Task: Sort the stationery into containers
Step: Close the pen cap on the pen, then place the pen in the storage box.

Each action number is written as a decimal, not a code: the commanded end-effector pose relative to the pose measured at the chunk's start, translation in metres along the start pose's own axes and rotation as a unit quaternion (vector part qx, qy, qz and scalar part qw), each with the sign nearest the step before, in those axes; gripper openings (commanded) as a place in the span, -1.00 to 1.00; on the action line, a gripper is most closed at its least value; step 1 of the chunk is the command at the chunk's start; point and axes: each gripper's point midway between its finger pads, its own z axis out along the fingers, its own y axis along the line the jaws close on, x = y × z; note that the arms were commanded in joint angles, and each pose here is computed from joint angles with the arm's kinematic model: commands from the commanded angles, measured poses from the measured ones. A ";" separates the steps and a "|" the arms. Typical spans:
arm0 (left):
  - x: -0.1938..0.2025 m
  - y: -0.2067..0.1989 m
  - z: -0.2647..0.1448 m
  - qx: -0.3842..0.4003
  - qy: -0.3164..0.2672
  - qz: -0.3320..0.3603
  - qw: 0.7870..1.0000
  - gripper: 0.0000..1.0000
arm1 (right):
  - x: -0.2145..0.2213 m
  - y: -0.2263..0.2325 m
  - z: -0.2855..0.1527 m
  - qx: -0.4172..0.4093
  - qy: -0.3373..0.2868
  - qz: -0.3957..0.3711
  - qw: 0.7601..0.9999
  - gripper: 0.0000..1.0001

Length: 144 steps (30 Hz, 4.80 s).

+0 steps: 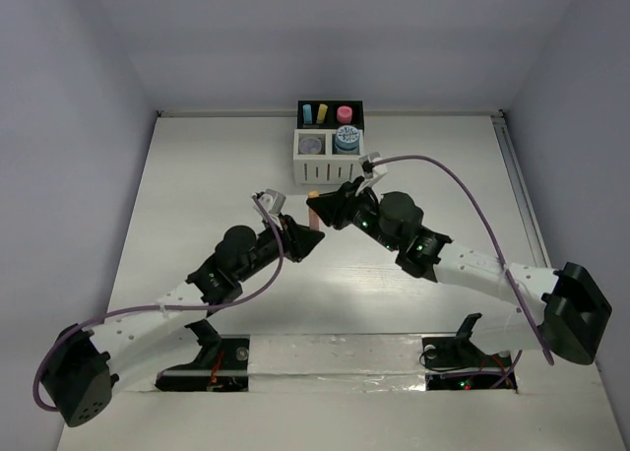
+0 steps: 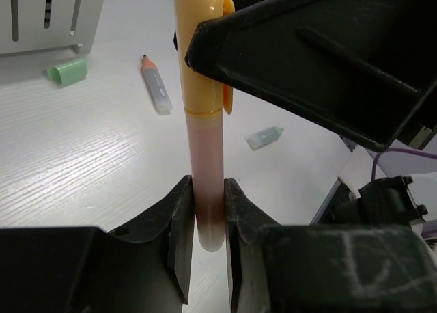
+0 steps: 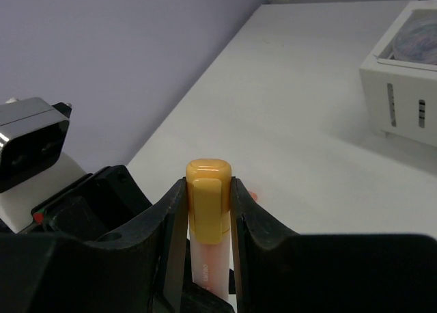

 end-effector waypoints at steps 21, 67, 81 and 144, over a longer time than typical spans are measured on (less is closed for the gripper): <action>-0.185 -0.108 -0.036 0.103 -0.218 0.056 0.969 -1.00 | 0.174 -0.012 -0.060 -0.008 0.199 0.088 0.976 -1.00; -0.213 -0.116 0.002 0.084 -0.239 0.109 0.961 -1.00 | 0.226 -0.035 -0.095 0.074 0.284 0.094 0.951 -1.00; -0.101 -0.047 -0.006 0.024 -0.125 0.054 0.990 -0.33 | -0.030 -0.058 0.044 0.121 -0.062 0.022 0.990 -1.00; -0.021 0.063 -0.031 -0.136 -0.124 0.068 0.981 0.98 | -0.205 -0.204 0.226 0.151 -0.253 -0.189 0.937 0.48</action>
